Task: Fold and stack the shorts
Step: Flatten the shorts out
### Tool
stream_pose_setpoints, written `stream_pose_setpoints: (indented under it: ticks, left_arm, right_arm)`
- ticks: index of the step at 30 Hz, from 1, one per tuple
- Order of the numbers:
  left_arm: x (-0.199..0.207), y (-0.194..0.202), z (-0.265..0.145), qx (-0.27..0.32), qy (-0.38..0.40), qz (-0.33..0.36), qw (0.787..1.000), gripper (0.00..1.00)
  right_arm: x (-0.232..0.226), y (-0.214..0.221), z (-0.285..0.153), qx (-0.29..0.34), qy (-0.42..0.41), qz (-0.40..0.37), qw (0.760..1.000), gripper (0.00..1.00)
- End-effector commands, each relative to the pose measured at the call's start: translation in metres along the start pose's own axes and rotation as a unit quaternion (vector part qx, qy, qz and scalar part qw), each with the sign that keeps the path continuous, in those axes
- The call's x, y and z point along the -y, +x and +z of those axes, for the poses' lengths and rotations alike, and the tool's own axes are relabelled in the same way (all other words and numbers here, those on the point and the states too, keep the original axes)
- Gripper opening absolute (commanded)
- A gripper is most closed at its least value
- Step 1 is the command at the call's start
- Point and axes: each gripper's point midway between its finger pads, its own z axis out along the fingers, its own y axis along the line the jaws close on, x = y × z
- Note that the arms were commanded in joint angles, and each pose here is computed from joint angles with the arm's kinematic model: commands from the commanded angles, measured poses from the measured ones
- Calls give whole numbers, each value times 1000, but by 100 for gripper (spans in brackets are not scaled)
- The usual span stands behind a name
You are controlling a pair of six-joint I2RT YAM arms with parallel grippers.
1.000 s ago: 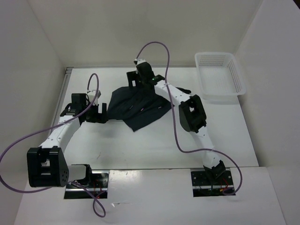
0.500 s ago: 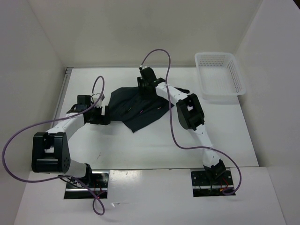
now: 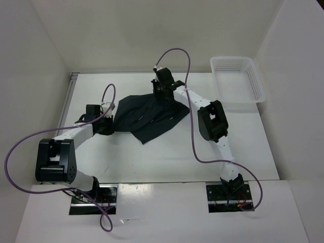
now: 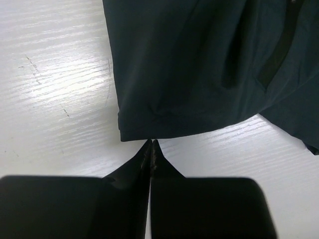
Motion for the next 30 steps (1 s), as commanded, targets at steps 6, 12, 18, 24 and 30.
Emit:
stream_pose_setpoints:
  ticks: [6,12,18,24,30]
  left_arm:
    - [-8,-50,-27,55,-38,16,998,0]
    - [16,-16,-29,-16,0,16,1000,95]
    - [44,-9,-12,-28,47,41,998,100]
    - [39,-36,23,33,-8,85,996,100]
    - [21,-57,37,63,-59,86,993,95]
  right_arm:
    - [-27,-117,-136,144,-46,-37,988,2]
    - [-40,-144,-207,199,-62,-52,977,2]
    - [-36,-149,-226,219,-50,-49,973,2]
    - [-39,-155,-236,233,-55,-44,970,2]
    - [-38,-157,-256,246,-51,-49,967,2]
